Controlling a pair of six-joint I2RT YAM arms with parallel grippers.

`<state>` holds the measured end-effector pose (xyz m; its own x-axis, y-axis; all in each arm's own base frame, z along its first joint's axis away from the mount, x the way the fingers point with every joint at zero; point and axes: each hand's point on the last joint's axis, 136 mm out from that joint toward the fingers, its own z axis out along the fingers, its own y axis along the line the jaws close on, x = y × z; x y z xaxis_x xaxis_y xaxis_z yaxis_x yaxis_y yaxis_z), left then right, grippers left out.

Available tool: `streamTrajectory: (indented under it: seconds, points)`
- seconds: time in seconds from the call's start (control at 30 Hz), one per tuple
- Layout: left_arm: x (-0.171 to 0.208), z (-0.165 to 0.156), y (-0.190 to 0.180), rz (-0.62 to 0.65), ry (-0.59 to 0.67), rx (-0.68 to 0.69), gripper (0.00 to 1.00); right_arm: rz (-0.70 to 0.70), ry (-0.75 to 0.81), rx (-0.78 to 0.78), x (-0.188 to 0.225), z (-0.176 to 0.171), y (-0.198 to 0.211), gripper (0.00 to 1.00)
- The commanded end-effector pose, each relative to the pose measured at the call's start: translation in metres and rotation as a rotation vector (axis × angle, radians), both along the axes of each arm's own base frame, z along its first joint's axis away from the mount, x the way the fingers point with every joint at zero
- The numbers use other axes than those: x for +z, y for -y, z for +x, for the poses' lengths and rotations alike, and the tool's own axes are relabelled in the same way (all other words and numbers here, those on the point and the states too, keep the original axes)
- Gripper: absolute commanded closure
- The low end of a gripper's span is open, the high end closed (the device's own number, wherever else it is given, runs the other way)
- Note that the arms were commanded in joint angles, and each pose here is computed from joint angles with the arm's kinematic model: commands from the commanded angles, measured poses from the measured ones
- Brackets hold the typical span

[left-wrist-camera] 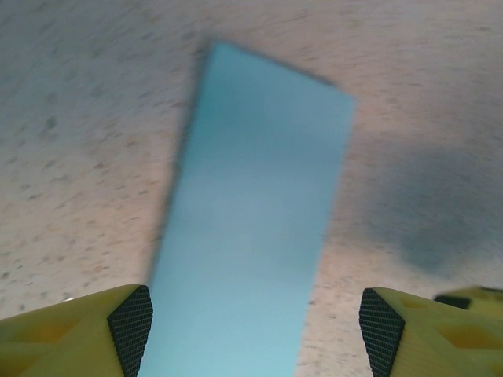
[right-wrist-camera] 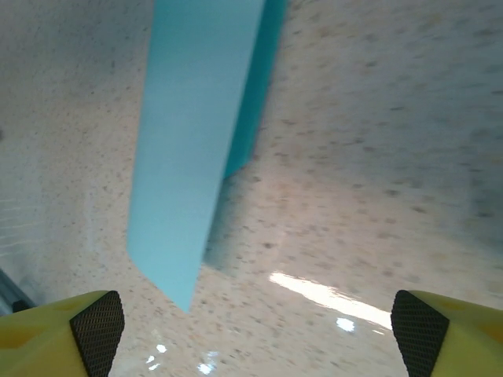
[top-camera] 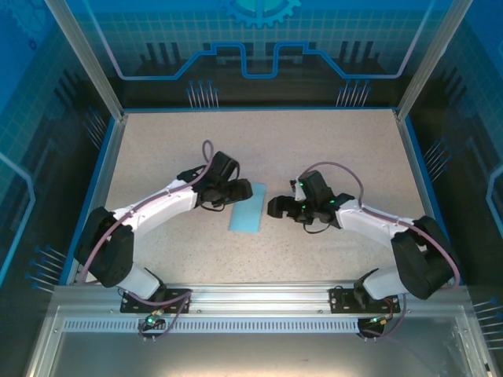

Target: Fold a paper plane with a square sheet of paper (pick it up from the middle)

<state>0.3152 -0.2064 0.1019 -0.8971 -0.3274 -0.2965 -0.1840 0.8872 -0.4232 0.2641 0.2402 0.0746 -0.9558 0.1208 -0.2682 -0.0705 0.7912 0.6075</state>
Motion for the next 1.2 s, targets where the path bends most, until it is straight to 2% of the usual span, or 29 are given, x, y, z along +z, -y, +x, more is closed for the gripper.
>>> streamTrajectory:
  seconds: [0.0, 0.27, 0.53, 0.67, 0.93, 1.03, 1.17]
  points:
    - [-0.007, -0.004, 0.008, -0.17, -0.039, 0.029, 0.27, 0.059, -0.04, -0.01, 0.005, 0.002, -0.028, 0.12]
    - [-0.045, -0.024, -0.005, -0.177, -0.134, 0.086, 0.26, 0.11, -0.132, 0.006, -0.006, -0.014, -0.069, 0.23]
    - [-0.046, -0.025, -0.011, -0.178, -0.128, 0.099, 0.26, 0.111, -0.184, -0.028, -0.018, -0.027, -0.081, 0.43]
    - [-0.045, -0.023, -0.012, -0.18, -0.123, 0.101, 0.26, 0.129, -0.201, -0.036, -0.023, -0.029, -0.088, 0.49]
    - [-0.041, -0.021, -0.015, -0.182, -0.112, 0.108, 0.25, 0.113, -0.218, -0.038, -0.03, -0.029, -0.09, 0.51]
    - [-0.041, -0.021, -0.015, -0.183, -0.111, 0.109, 0.25, 0.095, -0.226, -0.041, -0.035, -0.031, -0.089, 0.48]
    - [-0.041, -0.02, -0.016, -0.181, -0.108, 0.108, 0.25, 0.038, -0.204, -0.058, -0.039, -0.031, -0.082, 0.36]
